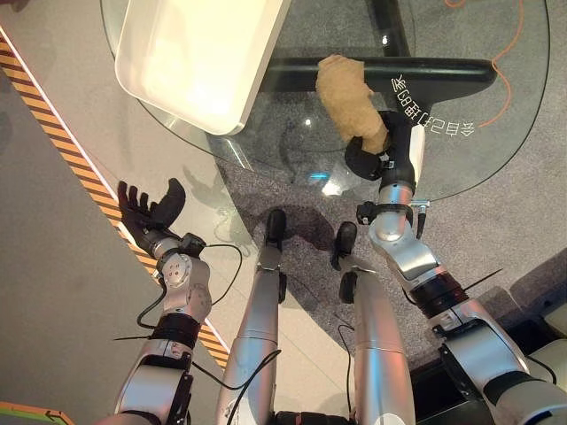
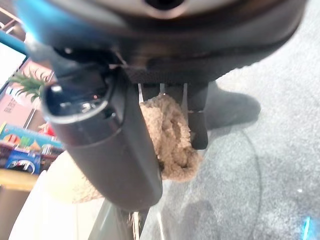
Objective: Wipe the table with a cloth and put it in the basket.
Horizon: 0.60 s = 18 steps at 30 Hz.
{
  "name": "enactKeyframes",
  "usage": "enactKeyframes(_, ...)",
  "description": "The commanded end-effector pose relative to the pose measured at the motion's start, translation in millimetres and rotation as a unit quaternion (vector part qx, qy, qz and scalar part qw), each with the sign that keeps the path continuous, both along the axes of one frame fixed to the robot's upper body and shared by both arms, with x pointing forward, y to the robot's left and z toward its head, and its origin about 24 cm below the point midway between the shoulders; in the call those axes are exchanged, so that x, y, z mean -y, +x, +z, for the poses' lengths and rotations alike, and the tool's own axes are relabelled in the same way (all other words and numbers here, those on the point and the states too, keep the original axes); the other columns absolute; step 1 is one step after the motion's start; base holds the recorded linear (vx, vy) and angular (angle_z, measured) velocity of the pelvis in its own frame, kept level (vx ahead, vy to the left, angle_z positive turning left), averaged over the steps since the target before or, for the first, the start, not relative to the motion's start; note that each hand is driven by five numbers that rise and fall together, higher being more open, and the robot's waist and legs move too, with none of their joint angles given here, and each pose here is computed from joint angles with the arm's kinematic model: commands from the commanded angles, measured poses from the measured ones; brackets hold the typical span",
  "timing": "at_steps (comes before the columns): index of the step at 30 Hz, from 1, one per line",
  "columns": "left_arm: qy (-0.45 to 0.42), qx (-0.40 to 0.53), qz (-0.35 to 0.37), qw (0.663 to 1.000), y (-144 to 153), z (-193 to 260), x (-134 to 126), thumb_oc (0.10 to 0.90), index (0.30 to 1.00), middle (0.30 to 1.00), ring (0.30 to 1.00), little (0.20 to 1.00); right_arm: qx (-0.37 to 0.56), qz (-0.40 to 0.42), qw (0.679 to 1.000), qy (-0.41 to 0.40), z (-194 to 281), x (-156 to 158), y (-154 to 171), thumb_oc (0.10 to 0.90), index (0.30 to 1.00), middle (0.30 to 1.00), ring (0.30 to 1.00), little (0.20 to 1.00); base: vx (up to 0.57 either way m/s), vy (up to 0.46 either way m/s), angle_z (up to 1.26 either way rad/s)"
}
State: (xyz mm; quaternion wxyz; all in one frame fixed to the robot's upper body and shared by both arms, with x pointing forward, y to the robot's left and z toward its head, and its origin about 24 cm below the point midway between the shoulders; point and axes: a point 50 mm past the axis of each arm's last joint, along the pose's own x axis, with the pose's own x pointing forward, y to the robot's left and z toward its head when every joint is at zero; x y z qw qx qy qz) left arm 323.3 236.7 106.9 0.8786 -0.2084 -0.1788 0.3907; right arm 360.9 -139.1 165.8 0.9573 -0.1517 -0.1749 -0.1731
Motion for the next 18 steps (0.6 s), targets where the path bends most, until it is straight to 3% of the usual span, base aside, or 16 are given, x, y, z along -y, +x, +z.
enactKeyframes(1,0.088,0.132,0.075,0.985,-21.3,52.3,-24.4,0.8,0.9,0.9,0.9,0.9,0.164,0.053,0.985,0.026,52.2,-21.9,-28.0,0.1,0.3,0.3,0.3,0.2,0.0,0.0,0.0)
enactKeyframes(7,0.142,0.214,-0.004,0.966,-26.2,94.3,0.9,0.8,0.9,0.9,0.9,0.9,0.196,0.074,0.977,0.033,62.0,-23.6,-35.7,0.1,0.3,0.3,0.3,0.2,0.0,-0.005,0.0)
enactKeyframes(18,0.183,0.298,-0.182,0.919,-36.8,118.5,42.9,0.8,0.9,0.9,0.9,0.9,0.255,0.131,0.958,0.005,82.0,-31.6,-56.3,0.1,0.3,0.3,0.3,0.2,0.0,0.0,0.0)
